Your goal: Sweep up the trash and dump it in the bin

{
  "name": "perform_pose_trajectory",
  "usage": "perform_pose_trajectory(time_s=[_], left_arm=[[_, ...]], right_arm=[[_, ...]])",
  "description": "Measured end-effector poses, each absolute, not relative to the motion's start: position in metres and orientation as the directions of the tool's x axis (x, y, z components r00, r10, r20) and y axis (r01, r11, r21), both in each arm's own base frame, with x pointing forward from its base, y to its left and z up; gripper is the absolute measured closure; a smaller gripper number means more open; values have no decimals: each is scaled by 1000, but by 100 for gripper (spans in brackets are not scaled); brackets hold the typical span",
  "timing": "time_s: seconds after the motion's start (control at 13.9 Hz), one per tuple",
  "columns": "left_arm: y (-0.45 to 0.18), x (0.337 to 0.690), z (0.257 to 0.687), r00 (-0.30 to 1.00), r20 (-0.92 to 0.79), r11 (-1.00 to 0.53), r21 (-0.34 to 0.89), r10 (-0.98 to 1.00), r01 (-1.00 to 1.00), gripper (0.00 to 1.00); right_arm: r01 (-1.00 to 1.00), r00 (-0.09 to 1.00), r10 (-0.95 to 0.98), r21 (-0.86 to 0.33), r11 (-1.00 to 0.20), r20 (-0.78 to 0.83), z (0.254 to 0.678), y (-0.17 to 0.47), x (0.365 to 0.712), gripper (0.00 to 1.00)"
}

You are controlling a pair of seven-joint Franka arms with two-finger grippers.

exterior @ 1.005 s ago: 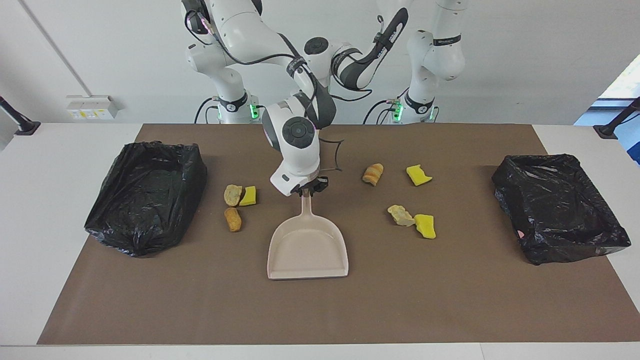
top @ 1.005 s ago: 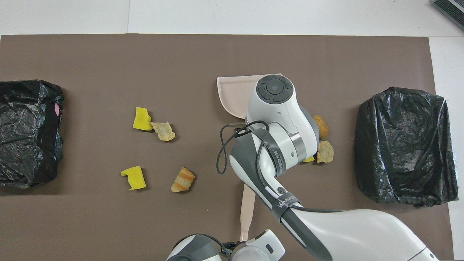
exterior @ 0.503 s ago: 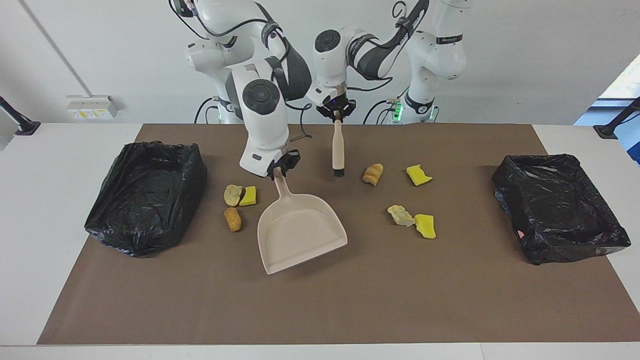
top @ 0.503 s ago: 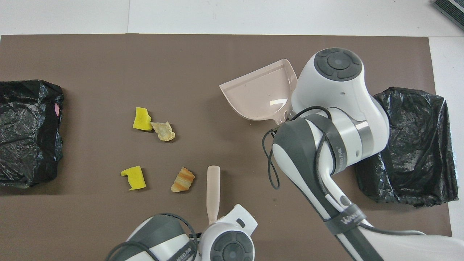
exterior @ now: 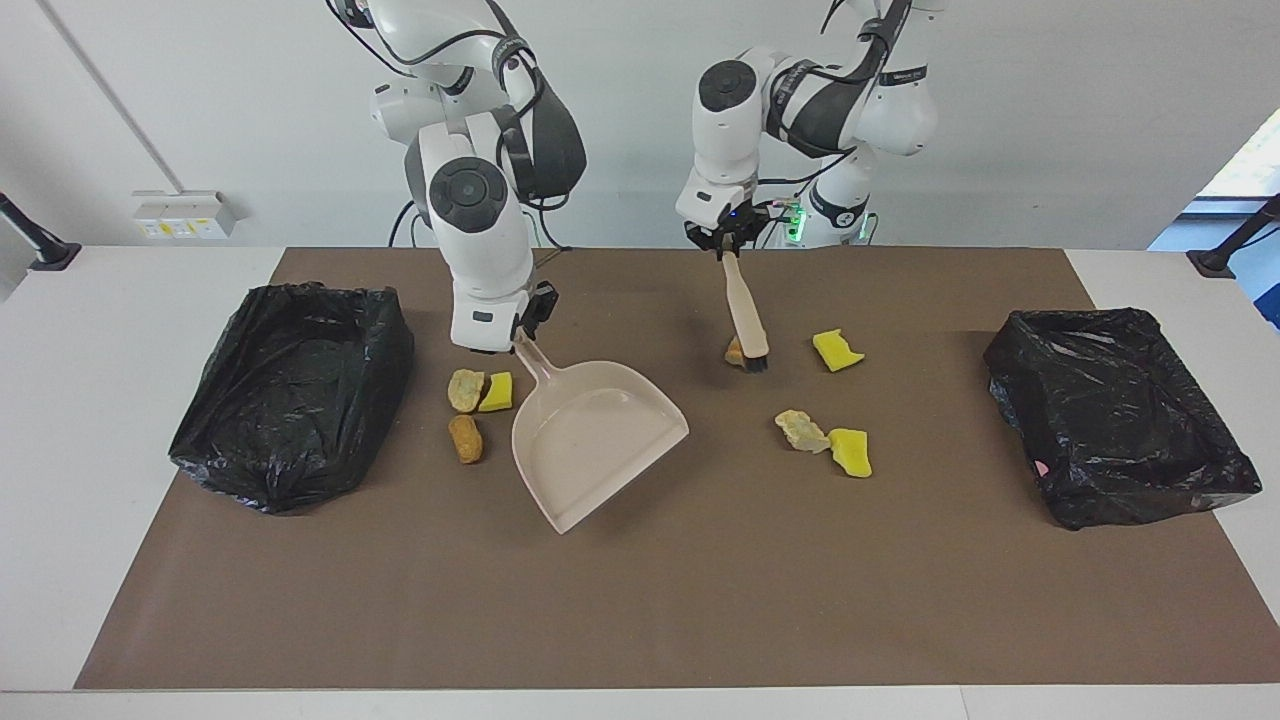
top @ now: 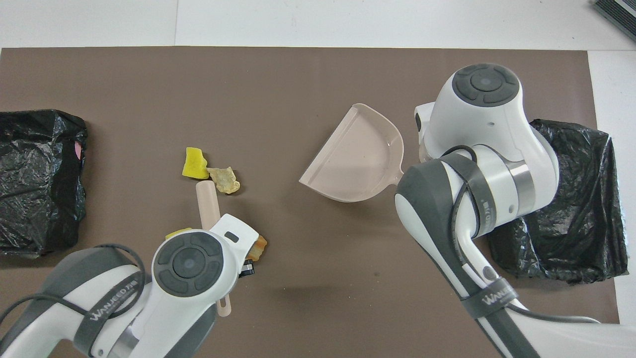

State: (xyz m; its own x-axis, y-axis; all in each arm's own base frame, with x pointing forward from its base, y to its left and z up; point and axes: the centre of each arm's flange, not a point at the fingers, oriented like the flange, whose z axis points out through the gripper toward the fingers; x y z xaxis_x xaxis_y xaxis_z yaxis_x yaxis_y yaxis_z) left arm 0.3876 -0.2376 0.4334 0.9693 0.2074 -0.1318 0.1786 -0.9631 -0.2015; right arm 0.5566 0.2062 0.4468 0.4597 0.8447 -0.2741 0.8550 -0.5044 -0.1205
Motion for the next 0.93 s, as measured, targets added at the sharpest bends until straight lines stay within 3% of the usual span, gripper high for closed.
perform_pose_trajectory(time_s=[0.22,0.43,0.72,0.93], left_arm=[[-187,398,414,937,-170,-936,-238,304,260,74],[-139,381,394,913,-186,-908,-287,364,304,74],[-128,344,355,920,-213,-916,-311,328,255,74],[-144,334,350,943,-226,-938,-303,244,169,74]], right_arm=[[903,382,885,-95,-419,-268,434,232,530,68],[921,347,902,-90,-380,-256,422,238,500,68],[942,307,923,-69,-330,-231,409,247,468,68],[950,279,931,-72,-303,-237,400,256,456,68]])
